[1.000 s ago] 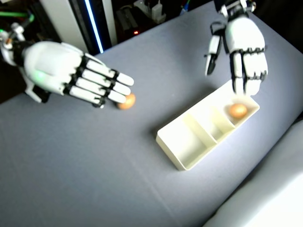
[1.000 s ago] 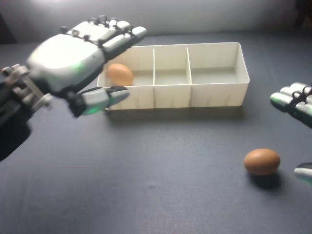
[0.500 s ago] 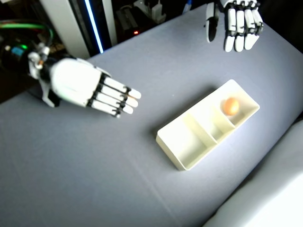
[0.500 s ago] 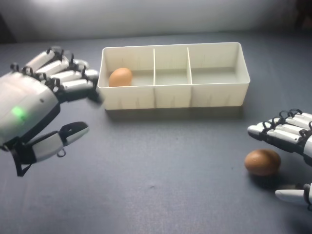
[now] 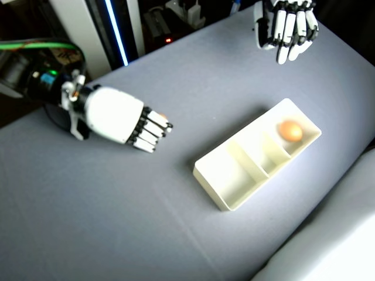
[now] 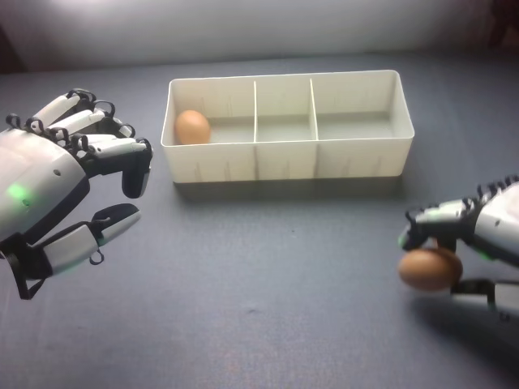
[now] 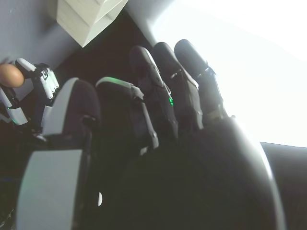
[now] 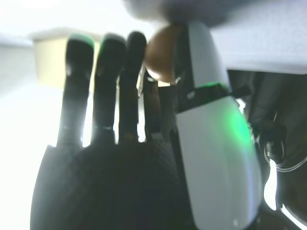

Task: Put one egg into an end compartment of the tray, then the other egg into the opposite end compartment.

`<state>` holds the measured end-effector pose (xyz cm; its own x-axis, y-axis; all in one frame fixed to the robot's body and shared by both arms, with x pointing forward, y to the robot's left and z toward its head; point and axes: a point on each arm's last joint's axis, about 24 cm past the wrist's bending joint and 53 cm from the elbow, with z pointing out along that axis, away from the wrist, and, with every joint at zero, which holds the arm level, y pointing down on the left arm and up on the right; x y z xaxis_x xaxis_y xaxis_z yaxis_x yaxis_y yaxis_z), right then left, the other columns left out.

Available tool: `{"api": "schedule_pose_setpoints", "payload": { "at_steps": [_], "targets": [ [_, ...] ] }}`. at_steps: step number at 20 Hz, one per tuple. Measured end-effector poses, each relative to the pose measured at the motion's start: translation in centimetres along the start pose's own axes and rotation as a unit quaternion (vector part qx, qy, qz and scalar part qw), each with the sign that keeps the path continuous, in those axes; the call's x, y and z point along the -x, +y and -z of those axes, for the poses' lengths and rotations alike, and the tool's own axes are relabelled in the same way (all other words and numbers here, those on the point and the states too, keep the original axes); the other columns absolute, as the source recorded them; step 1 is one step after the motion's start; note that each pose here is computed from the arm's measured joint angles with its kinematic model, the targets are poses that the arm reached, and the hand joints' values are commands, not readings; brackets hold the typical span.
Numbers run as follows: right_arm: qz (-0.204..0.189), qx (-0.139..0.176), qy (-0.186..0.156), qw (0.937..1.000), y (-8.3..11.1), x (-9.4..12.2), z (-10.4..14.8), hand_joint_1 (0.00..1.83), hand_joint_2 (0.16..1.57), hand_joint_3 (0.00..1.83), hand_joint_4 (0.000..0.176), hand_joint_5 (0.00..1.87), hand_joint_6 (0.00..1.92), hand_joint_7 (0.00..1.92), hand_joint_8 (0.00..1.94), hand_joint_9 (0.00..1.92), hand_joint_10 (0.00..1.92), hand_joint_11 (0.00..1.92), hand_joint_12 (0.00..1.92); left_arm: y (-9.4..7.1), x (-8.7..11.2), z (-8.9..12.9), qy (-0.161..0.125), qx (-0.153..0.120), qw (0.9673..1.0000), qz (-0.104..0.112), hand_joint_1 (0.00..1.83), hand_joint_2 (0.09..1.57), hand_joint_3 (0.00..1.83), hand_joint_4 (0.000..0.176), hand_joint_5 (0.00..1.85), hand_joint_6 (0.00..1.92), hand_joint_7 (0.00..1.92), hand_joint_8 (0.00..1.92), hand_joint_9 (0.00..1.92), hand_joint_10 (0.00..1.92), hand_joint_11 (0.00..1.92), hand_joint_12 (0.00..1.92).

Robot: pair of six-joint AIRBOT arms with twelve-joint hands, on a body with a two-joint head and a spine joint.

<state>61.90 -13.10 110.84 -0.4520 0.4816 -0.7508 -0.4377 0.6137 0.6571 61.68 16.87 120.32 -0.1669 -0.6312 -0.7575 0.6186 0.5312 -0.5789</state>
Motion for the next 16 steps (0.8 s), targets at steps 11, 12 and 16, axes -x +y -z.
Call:
{"api": "schedule_pose_setpoints", "payload": {
  "at_steps": [11, 12, 16],
  "targets": [
    [-0.002, 0.068, -0.155, 0.9857, 3.8, 11.6, -3.5, 1.28, 1.32, 0.0, 0.0, 0.58, 1.59, 0.61, 1.51, 0.54, 1.77, 0.37, 1.92, 0.5, 0.4, 0.6, -0.014, 0.01, 0.9998, 0.012, 0.77, 1.39, 0.0, 0.0, 0.36, 0.32, 0.5, 0.02, 0.15, 0.73, 0.0, 1.44],
    [-0.002, 0.067, -0.163, 0.9843, 3.7, 12.6, -4.1, 1.19, 1.32, 0.0, 0.0, 0.57, 1.44, 0.69, 1.66, 0.7, 1.83, 0.69, 1.92, 0.4, 0.3, 0.6, -0.013, 0.008, 0.9998, 0.013, 0.77, 1.4, 0.0, 0.0, 0.35, 0.29, 0.49, 0.01, 0.14, 0.68, 0.0, 1.38],
    [-0.017, 0.016, -0.163, 0.9863, 0.5, 14.1, -6.6, 1.11, 1.37, 0.0, 0.0, 0.67, 1.51, 0.42, 1.76, 0.21, 1.7, 0.26, 1.92, 0.5, 0.0, 0.6, -0.01, 0.006, 0.9998, 0.018, 0.74, 1.39, 0.0, 0.0, 0.24, 0.17, 0.49, 0.01, 0.16, 0.76, 0.0, 1.44]
  ]
}}
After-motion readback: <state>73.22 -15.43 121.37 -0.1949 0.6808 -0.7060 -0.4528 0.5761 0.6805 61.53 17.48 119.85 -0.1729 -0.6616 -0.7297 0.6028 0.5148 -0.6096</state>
